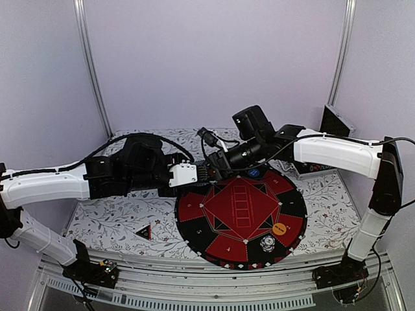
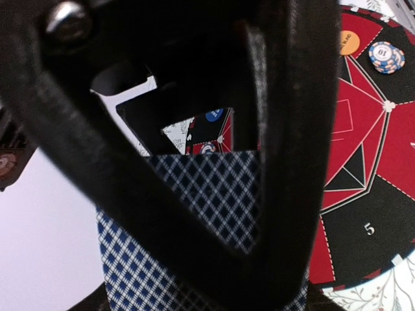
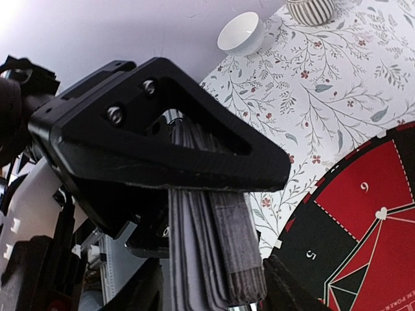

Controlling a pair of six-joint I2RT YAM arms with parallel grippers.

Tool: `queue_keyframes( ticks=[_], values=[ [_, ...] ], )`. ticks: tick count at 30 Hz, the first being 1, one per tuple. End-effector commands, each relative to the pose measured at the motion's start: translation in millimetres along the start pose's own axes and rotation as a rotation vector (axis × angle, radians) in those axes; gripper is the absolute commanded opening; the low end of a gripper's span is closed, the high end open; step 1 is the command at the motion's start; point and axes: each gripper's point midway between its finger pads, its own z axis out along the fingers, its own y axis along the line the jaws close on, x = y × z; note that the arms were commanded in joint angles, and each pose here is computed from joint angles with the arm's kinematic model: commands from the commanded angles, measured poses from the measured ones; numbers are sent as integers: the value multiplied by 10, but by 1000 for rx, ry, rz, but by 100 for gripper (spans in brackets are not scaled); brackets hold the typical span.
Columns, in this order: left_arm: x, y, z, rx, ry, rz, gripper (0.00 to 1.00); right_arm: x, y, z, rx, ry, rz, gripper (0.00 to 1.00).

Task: Distribute texas hold em gaming equipment
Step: Pass from the right arm to the left, then pick up the poker card from the face-down deck piles.

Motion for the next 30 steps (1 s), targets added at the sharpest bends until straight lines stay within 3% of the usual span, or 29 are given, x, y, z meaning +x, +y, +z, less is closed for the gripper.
queue_keyframes(
  ticks=[1,10,22,30],
  values=[
    [-112,235,-90,-65,-38,-35,63,-119,-52,49,31,-33,-2,58],
    [-95,264,-133,-78,-37,-52,63,-106,-368,-224,148,-88,80,59],
    [-68,271,-95,-74,-29,-78,62,-121,-178,-253,70,-59,50,53],
    [-18,219,-57,-53,-16,-102,61,-179,-86,-298,55,-66,25,54]
  ],
)
